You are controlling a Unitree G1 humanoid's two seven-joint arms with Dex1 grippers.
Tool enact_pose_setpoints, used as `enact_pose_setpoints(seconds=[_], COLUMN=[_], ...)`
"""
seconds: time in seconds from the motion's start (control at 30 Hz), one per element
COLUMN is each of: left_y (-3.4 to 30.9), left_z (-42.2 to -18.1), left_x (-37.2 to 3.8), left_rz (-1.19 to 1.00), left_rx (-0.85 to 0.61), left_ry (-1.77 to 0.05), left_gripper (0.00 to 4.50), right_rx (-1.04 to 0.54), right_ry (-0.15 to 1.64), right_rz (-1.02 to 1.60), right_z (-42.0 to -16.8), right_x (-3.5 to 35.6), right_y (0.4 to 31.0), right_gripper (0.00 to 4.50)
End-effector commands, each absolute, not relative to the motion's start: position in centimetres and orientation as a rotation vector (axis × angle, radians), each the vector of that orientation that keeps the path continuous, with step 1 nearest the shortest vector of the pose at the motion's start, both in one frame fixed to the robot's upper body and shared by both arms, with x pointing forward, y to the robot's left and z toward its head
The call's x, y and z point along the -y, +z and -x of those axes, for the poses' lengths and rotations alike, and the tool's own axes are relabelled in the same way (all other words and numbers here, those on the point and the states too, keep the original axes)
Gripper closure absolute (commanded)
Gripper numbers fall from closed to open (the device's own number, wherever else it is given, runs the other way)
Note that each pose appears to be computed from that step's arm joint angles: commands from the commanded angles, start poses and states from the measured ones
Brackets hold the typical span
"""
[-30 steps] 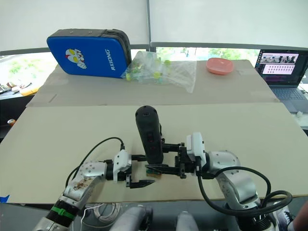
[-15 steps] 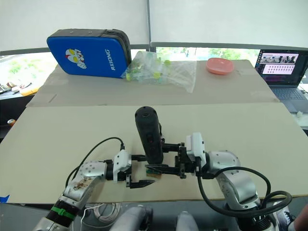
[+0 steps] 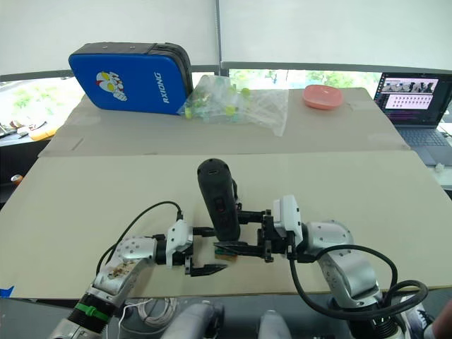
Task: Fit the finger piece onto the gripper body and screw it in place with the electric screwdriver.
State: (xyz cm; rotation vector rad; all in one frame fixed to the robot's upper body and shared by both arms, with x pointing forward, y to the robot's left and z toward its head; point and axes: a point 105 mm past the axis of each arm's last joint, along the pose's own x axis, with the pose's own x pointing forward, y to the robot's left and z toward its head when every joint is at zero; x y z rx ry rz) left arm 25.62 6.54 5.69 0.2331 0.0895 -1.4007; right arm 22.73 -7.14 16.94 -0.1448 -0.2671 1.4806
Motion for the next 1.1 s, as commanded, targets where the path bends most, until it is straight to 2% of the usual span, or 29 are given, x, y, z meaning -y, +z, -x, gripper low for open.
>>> enact_pose_setpoints(seconds=[0.03,1.1], left_y=[3.96,4.01], left_z=[-25.06,-25.25], left_x=[-6.57,-6.55], left_rz=[-0.219,-0.217], left_rx=[-0.168,-0.166], left_ry=[-1.411,-1.402], left_gripper=[0.0,0.0], right_rx=[0.354,0.356], right_ry=[1.485,1.463], right_rz=[0.189,0.212], right_z=[-22.43,-23.04], right_x=[7.14,6.87], right_y=[18.35,17.66], right_gripper=[2.59,2.59])
